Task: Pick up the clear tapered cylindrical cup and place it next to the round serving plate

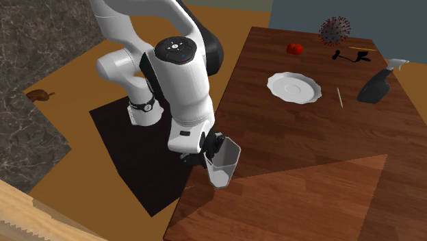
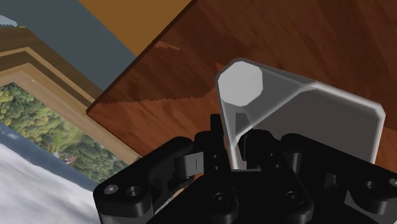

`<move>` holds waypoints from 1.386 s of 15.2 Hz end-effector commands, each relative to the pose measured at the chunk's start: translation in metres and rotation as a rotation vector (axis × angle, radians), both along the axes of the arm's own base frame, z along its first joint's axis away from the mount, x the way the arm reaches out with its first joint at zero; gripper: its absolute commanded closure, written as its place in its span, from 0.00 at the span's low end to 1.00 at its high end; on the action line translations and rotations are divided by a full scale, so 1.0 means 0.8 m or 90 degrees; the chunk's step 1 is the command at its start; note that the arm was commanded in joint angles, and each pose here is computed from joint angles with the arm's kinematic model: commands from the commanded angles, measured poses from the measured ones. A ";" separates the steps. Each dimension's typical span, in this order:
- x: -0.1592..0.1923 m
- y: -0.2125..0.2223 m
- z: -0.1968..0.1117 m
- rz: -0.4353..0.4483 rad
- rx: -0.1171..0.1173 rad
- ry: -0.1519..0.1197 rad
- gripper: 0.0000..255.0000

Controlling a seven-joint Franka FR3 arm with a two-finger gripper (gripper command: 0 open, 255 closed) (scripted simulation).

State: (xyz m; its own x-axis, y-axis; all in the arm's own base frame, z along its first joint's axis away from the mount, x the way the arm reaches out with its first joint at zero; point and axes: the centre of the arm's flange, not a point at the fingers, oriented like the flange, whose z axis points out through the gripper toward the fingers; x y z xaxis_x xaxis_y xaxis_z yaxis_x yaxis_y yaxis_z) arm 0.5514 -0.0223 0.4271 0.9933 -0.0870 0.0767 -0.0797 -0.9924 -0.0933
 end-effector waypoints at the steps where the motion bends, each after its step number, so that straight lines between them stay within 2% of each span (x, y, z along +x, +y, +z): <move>1: -0.001 0.000 0.014 0.000 0.000 0.000 1.00; 21: -0.001 0.000 0.146 0.000 0.000 0.000 1.00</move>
